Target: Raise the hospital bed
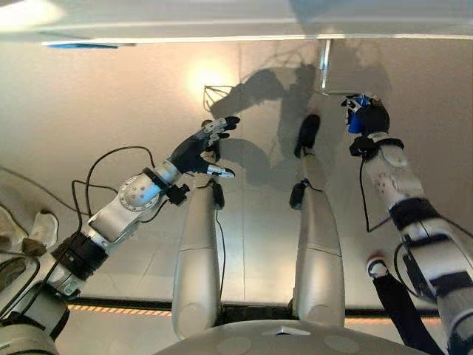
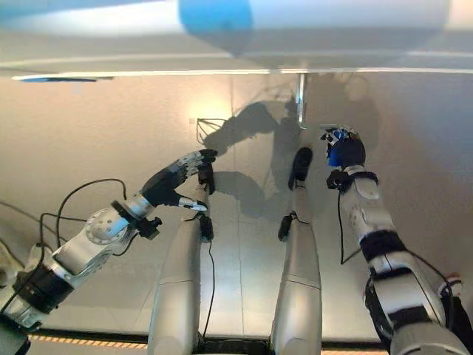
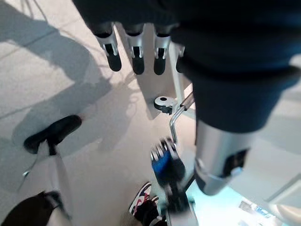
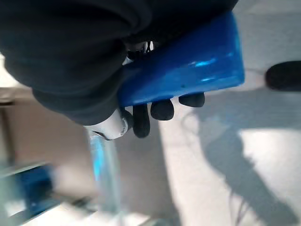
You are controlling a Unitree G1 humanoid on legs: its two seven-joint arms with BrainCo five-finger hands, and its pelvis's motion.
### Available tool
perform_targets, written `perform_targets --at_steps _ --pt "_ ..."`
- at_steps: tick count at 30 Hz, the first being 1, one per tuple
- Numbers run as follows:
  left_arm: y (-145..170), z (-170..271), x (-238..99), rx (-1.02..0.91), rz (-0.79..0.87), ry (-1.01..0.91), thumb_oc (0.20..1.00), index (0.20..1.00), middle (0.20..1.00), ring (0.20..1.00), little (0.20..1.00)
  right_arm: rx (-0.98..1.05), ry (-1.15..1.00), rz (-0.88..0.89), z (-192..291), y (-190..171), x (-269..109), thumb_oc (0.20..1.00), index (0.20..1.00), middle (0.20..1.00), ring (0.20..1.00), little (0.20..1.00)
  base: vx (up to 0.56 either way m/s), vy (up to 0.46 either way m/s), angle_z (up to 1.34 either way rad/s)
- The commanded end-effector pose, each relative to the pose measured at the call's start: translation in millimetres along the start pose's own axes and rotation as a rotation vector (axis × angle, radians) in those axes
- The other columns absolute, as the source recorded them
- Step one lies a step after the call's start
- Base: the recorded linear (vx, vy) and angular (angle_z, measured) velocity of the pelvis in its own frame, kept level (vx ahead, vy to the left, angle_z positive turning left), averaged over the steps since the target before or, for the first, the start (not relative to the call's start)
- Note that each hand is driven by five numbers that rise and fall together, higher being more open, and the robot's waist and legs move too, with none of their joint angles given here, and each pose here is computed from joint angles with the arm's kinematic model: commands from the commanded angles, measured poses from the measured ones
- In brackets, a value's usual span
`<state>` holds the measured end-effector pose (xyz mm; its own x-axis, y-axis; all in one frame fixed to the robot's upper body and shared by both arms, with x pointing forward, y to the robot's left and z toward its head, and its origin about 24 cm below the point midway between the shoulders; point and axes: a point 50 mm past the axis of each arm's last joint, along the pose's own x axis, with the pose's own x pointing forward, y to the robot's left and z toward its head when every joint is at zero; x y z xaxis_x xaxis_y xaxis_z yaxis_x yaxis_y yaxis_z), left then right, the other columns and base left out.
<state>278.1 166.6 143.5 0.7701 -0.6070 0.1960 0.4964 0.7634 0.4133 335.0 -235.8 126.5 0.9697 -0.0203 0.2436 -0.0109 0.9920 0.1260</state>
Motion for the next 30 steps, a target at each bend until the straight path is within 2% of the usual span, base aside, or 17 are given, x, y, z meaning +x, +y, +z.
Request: perform_targets --at_steps 1,2,4,6,7,10,11,12,14,15,18,19,21,22,26,30 --pt "-2.1 11.7 -17.4 0.005 0.023 -0.06 1.0 1.0 1.0 1.0 1.0 -0.017 -0.34 -0.332 75.4 -90.1 -47.7 0.2 0.2 0.2 0.2 0.2 -0.05 -0.057 -0.16" --pt "1.0 15.2 -23.0 0.02 0.029 -0.061 1.0 1.0 1.0 1.0 1.0 0.002 -0.438 -0.202 93.5 -71.3 -58.7 0.2 0.2 0.2 0.2 0.2 -0.01 -0.033 -0.07" --pt "-0.6 13.8 -27.7 0.019 0.023 -0.047 1.0 1.0 1.0 1.0 1.0 0.016 -0.455 -0.158 96.2 -67.1 -66.4 0.2 0.2 0.2 0.2 0.2 0.03 -0.009 -0.02" --pt "6.4 21.2 -34.6 0.051 0.033 -0.057 1.0 1.0 1.0 1.0 1.0 0.054 -0.524 0.038 115.3 -38.8 -77.2 0.2 0.2 0.2 0.2 0.2 0.0 0.0 0.0" --pt "4.1 18.1 -36.8 0.04 0.029 -0.043 1.0 1.0 1.0 1.0 1.0 0.054 -0.506 0.036 111.6 -39.1 -78.5 0.2 0.2 0.2 0.2 0.2 0.06 -0.023 0.02" --pt "5.6 20.3 -40.2 0.047 0.014 -0.038 1.0 1.0 1.0 1.0 1.0 0.171 -0.483 0.219 111.2 -15.6 -78.3 0.2 0.2 0.2 0.2 0.2 0.0 -0.017 0.03" --pt "11.0 23.9 -41.7 0.067 0.017 -0.039 1.0 1.0 1.0 1.0 1.0 0.172 -0.461 0.377 118.1 7.0 -77.4 0.2 0.2 0.2 0.2 0.2 0.0 -0.018 0.05" --pt "8.8 20.8 -43.9 0.056 0.014 -0.026 1.0 1.0 1.0 1.0 1.0 0.174 -0.443 0.375 114.5 6.9 -78.3 0.2 0.2 0.2 0.2 0.2 0.0 -0.031 0.05" --pt "7.5 21.6 -39.9 0.062 -0.022 -0.029 1.0 1.0 1.0 1.0 1.0 0.263 -0.322 0.653 105.7 51.6 -73.8 0.2 0.2 0.2 0.2 0.2 0.03 -0.011 0.01" --pt "8.0 21.4 -40.2 0.062 -0.019 -0.029 1.0 1.0 1.0 1.0 1.0 0.263 -0.321 0.655 105.5 52.2 -73.1 0.2 0.2 0.2 0.2 0.2 0.0 0.0 0.0" --pt "8.1 21.5 -30.4 0.08 -0.041 -0.036 1.0 1.0 1.0 1.0 1.0 0.327 -0.219 0.913 93.9 113.6 -64.0 0.2 0.2 0.2 0.2 0.2 0.0 -0.011 0.01" --pt "8.6 21.5 -30.7 0.08 -0.039 -0.036 1.0 1.0 1.0 1.0 1.0 0.327 -0.219 0.915 93.8 114.3 -63.5 0.2 0.2 0.2 0.2 0.2 0.0 0.0 0.0" --pt "9.1 21.7 -19.3 0.087 -0.039 -0.056 1.0 1.0 1.0 1.0 1.0 0.351 -0.169 1.071 86.9 166.2 -56.0 0.2 0.2 0.2 0.2 0.2 -0.01 -0.012 -0.05" --pt "9.3 21.7 -19.4 0.087 -0.038 -0.056 1.0 1.0 1.0 1.0 1.0 0.351 -0.169 1.072 86.8 166.6 -55.8 0.2 0.2 0.2 0.2 0.2 0.0 -0.006 -0.06" --pt "2.8 20.3 -9.5 0.067 -0.06 -0.062 1.0 1.0 1.0 1.0 1.0 0.276 -0.106 1.1 73.3 207.6 -36.3 0.2 0.2 0.2 0.2 0.2 0.0 0.008 0.01" --pt "-3.9 20.9 -0.4 0.051 -0.077 -0.083 1.0 1.0 1.0 1.0 1.0 0.168 -0.056 0.992 51.0 226.2 -11.6 0.2 0.2 0.2 0.2 0.2 0.0 0.008 0.01"
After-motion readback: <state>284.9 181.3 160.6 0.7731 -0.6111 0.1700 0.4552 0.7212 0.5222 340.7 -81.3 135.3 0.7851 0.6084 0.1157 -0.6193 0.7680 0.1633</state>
